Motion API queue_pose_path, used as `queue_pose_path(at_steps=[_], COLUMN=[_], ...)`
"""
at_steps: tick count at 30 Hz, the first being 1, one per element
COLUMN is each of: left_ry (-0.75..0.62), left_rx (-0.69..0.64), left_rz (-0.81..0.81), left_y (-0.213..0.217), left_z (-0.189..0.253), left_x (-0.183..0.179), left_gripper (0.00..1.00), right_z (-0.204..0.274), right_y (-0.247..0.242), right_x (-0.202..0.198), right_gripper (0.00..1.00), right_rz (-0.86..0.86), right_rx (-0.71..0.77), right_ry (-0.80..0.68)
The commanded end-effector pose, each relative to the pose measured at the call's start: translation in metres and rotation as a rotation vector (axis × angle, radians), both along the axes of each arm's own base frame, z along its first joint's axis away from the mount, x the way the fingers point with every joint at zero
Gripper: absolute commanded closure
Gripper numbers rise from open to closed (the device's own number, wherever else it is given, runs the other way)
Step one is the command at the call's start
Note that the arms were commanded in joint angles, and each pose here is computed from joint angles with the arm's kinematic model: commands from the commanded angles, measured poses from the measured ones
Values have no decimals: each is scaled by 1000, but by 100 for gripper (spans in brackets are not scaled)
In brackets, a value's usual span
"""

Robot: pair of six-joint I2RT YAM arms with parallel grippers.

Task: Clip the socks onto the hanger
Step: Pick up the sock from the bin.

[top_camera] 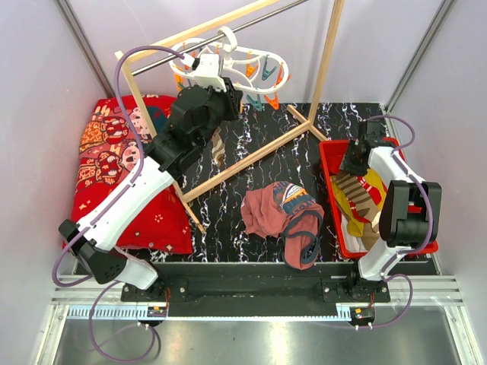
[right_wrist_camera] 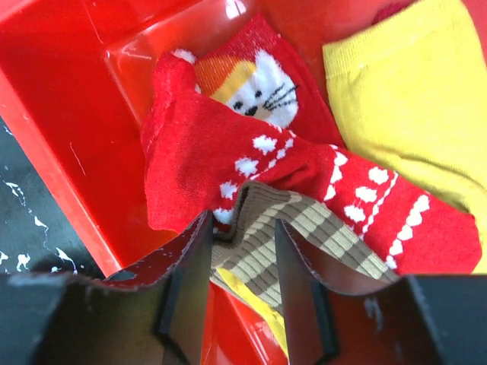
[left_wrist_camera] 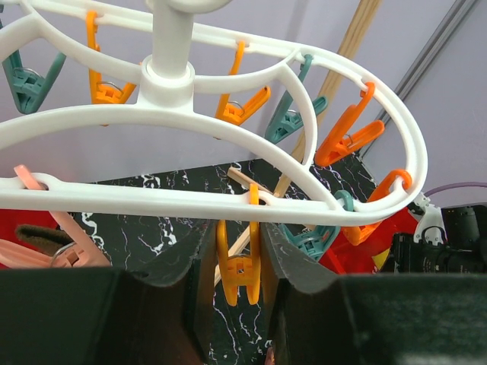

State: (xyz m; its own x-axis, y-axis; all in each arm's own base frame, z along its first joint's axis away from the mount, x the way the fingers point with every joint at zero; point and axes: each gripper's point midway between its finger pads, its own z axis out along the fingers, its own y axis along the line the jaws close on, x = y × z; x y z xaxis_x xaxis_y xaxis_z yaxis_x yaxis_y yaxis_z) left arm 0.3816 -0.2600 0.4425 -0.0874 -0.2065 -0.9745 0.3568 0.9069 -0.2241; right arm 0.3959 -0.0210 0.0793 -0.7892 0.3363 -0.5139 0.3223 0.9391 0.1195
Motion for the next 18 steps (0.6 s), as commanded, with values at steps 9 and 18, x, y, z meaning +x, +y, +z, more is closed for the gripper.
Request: queue_pose_path(at_steps=[9,18], left_ry=[-55,-60], left_rx=[-38,-45], left_rz=[23,25], left_y=[13,15], left_z=[23,25], left_x=[-10,-11], left_gripper=[100,100], right_z=[43,60], right_y=[5,11], right_x=[-5,-5], right_gripper=[45,49], right_rz=[13,55], right_rx=[20,33], right_ry=[-91,-184])
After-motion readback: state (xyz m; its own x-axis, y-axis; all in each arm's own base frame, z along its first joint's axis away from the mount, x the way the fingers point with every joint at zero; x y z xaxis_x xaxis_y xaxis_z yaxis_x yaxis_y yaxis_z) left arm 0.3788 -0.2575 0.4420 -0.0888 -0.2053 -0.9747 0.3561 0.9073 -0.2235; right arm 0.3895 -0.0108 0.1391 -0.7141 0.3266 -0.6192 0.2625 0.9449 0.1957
